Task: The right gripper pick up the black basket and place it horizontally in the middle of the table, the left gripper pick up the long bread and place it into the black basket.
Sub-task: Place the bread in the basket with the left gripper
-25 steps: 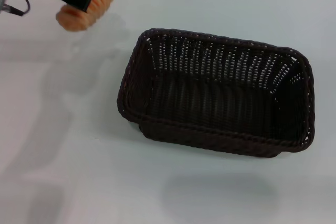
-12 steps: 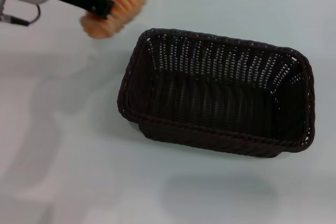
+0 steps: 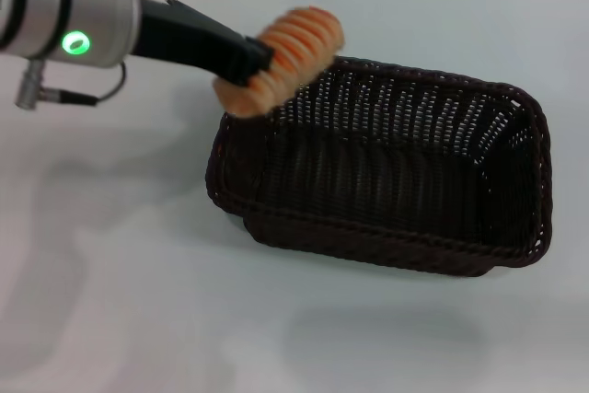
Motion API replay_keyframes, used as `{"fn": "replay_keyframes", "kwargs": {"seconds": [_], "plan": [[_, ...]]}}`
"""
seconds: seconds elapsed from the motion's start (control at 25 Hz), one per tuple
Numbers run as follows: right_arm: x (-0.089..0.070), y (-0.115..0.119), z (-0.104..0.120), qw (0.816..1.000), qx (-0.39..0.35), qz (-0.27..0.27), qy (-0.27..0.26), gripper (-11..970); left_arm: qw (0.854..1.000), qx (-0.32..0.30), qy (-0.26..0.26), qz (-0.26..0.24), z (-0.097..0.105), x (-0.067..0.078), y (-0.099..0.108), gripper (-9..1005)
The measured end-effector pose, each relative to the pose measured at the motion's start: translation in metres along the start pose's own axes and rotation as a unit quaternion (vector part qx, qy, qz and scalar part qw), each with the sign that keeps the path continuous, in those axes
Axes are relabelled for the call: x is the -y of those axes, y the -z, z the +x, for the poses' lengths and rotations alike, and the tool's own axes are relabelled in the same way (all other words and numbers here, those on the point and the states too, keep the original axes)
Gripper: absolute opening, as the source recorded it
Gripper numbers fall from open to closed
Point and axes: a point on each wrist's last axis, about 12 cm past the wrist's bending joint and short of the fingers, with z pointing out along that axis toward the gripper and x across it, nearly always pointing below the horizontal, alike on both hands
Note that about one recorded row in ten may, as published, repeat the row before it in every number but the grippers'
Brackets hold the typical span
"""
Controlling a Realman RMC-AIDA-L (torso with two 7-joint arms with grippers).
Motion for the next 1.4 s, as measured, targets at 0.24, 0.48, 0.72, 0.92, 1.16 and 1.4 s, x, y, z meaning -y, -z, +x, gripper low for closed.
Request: {"fn": "replay_keyframes", "kwargs": {"seconds": [0.24,0.48,0.72,0.92,1.16,1.4], "plan": [[-0.001,-0.001,0.0,1.0,0.001,-0.001,-0.002,443,0.999,-0.005,-0.008,0.037,0.008,0.02,-0.02,65],[-0.002,-0.003,0.0,1.0,0.0,-0.005,-0.001,443,0.998,-0.012,0.004,0.062,0.01,0.026,-0.034,64],[-0.002,-0.003,0.0,1.0,0.0,-0.006,0.0,442,0.997,-0.024,0.007,0.072,0.009,0.026,-0.039,62],[-0.002,-0.003,0.0,1.0,-0.002,-0.006,0.002,442,0.995,-0.023,0.011,0.091,0.008,0.03,-0.042,66],[-0.003,-0.005,0.001,1.0,-0.004,-0.009,0.005,442,0.995,-0.025,0.019,0.096,0.007,0.028,-0.045,208],[-0.002,-0.004,0.001,1.0,-0.007,-0.008,0.008,443,0.996,0.007,0.024,0.08,-0.002,0.021,-0.038,411]]}}
